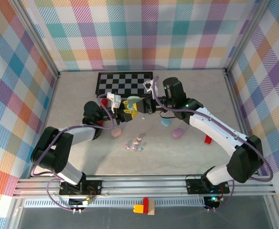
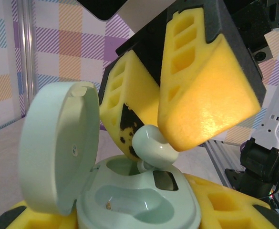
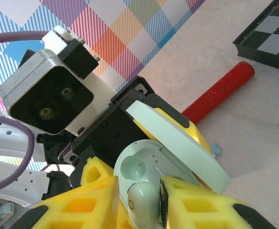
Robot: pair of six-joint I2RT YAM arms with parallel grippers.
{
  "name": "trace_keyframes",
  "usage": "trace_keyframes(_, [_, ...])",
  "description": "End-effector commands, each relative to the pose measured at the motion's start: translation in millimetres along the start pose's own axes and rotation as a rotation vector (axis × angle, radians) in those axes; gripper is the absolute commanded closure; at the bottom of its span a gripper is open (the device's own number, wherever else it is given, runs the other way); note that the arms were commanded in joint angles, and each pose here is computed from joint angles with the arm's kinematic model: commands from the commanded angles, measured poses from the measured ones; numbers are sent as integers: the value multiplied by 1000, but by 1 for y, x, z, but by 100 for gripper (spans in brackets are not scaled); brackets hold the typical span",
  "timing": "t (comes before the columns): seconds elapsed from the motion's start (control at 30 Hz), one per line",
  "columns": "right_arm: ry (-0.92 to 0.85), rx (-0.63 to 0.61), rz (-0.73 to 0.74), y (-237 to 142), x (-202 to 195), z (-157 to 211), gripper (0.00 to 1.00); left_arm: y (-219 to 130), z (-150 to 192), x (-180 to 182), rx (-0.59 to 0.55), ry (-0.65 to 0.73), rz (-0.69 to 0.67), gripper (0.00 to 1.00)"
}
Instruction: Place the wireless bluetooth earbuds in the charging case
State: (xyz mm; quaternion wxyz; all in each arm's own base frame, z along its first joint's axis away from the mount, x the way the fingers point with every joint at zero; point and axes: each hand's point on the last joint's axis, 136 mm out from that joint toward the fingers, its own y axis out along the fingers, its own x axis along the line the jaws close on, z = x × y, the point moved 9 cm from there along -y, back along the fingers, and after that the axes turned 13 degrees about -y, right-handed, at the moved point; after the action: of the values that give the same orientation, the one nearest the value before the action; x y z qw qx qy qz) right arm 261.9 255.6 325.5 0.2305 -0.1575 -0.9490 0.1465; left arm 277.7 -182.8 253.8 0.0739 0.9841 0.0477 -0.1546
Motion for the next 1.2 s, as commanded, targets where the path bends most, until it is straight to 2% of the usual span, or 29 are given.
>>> trace_keyframes(0.0, [-16, -7, 75, -5, -4, 2, 70, 4, -18, -11, -21, 111, 75, 67])
trace_keyframes(0.23, [-9, -22, 104, -8, -5, 0, 67, 4, -19, -13, -21, 116, 80, 67])
trace_keyframes(0.5, [-15, -44, 123, -13, -3, 0, 58, 4, -17, -11, -19, 109, 74, 67])
trace_keyframes(0.83, [-65, -163, 123, -37, 11, 12, 37, -7, -16, 3, -31, 104, 15, 67])
trace_keyframes(0.93, [-53, -212, 194, -47, 8, 26, 36, -14, -19, 6, -41, 111, -10, 67])
trace_keyframes(1.03, [36, -215, 290, -54, -9, 45, 36, -17, -22, 7, -48, 118, -24, 67])
trace_keyframes(1.17, [185, -80, 433, -44, -39, 63, 37, -23, -24, 6, -56, 124, -41, 67])
